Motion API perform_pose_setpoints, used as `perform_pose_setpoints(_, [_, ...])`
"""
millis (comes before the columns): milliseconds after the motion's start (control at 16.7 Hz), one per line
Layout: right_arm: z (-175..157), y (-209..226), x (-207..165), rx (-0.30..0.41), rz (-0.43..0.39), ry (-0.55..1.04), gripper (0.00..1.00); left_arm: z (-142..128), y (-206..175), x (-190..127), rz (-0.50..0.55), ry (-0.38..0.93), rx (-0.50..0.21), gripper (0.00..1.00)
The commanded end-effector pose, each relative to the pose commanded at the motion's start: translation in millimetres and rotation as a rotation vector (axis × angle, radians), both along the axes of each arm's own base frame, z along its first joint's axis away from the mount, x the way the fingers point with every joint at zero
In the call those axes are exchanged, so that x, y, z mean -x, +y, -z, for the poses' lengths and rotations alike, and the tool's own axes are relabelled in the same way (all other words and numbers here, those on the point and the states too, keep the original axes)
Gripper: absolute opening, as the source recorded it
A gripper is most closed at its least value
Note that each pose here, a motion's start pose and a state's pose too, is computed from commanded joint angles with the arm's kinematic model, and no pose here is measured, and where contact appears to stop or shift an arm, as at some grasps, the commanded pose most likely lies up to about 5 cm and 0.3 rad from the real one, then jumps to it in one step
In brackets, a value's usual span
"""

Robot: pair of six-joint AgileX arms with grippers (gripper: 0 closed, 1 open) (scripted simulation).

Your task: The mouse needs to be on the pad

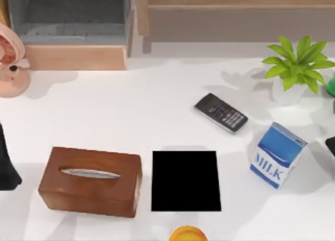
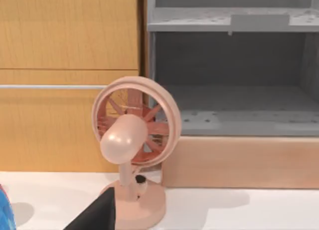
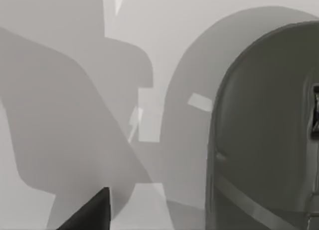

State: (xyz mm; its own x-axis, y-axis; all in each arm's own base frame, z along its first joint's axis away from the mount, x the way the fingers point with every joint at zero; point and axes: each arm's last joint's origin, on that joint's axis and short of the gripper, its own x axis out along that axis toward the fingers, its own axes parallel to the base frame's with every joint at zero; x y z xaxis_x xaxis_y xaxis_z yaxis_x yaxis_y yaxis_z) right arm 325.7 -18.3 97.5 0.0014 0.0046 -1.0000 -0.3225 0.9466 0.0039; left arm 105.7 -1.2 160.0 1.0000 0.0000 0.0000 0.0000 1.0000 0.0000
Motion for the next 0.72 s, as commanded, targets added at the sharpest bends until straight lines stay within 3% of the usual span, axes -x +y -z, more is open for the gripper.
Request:
perform_pose_setpoints(120, [0.0,0.0,0.0,0.000,0.000,0.000,1.00,0.0,0.0,0.0,0.000,0.000,0.000,1.00])
perform_pose_setpoints(720, [0.0,0.0,0.0,0.000,0.000,0.000,0.25,0.0,0.0,0.0,0.000,0.000,0.000,1.00])
